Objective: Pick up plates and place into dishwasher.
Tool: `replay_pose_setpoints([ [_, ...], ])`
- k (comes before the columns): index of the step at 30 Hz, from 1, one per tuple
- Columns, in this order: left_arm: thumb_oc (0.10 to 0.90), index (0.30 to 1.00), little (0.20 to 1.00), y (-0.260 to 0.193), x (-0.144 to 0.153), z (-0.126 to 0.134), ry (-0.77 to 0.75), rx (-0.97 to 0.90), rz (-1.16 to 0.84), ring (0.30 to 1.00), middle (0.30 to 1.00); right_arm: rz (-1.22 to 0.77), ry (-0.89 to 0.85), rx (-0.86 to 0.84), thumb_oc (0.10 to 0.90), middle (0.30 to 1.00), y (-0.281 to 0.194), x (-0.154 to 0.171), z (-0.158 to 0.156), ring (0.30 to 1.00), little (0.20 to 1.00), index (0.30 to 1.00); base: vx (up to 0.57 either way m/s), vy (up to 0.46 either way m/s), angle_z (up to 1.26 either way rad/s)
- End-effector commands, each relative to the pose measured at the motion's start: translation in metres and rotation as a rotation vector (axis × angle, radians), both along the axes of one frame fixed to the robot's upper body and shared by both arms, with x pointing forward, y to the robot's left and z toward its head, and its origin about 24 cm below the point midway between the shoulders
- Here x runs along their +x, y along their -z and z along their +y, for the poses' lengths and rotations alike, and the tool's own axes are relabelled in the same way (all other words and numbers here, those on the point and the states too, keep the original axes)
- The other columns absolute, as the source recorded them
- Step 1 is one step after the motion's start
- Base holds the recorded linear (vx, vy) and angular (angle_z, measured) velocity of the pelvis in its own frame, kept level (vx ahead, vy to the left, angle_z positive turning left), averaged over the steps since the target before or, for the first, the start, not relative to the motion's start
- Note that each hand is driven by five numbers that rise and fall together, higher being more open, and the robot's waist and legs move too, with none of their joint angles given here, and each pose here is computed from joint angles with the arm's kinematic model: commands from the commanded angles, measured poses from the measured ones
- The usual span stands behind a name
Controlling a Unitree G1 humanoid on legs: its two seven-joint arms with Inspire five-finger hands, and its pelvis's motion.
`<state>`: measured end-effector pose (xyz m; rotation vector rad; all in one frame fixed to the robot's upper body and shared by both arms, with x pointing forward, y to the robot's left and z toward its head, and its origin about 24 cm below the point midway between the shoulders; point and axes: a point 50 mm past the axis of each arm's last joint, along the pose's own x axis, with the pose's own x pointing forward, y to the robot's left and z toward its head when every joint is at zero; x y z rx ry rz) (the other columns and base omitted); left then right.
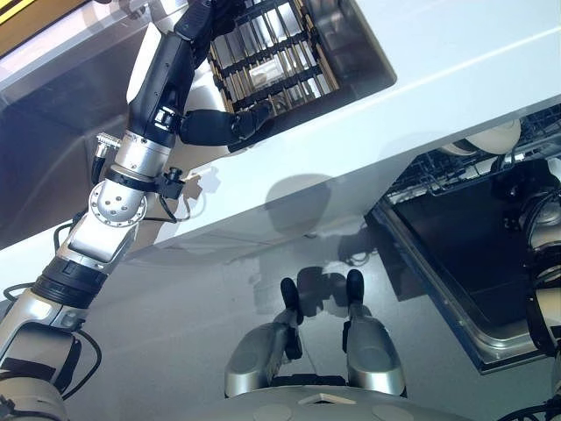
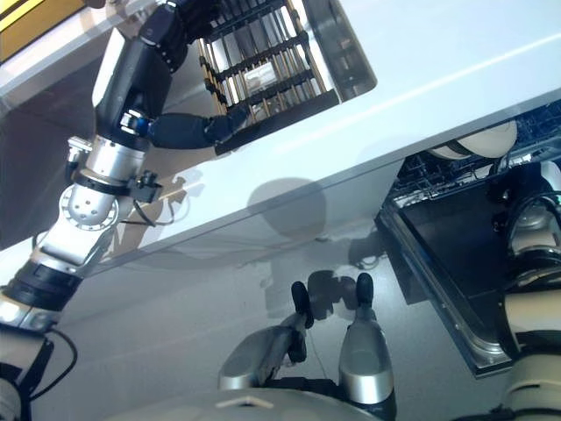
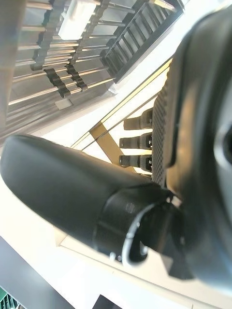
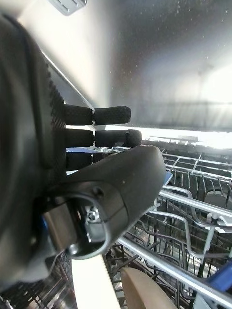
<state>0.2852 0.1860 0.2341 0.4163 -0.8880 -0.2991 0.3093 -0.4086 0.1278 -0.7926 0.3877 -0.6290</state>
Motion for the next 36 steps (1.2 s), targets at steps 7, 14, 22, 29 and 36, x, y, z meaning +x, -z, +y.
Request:
replay_pose_setpoints([
  [7,0.800,0.900,0.900,-0.036,-0.015,0.006,0.115,-0.026,-0.166,0.900,0.900,-0.430,-0.148,-0.233,0.100,0.300,-0.085,0.027,0.030,0.300,0.200,0.300,0.00,0.010,0.00],
  [14,0.800,0.900,0.900,-0.032,-0.016,-0.001,0.167,0.011,-0.129,0.900,0.900,-0.307,-0.144,-0.271,0.100,0.300,-0.054,0.011,0.018,0.300,0.200,0.300,0.02,0.022,-0.04],
  [22,0.800,0.900,0.900,-0.027,-0.016,-0.003,0.196,0.073,-0.081,0.900,0.900,-0.063,-0.104,-0.163,0.100,0.300,-0.002,-0.020,-0.002,0.300,0.200,0.300,0.02,0.037,-0.07],
  [29,0.800,0.900,0.900,-0.009,-0.008,0.007,0.131,0.080,0.020,0.900,0.900,-0.034,-0.069,-0.105,0.800,0.900,0.036,-0.064,-0.007,0.900,0.900,0.900,0.05,0.054,-0.16],
  [36,0.800,0.900,0.900,0.022,0.003,0.031,0.048,-0.035,0.165,0.900,0.900,-0.155,-0.063,-0.006,0.800,0.900,0.057,-0.101,0.002,0.900,0.900,0.900,0.03,0.067,-0.27],
])
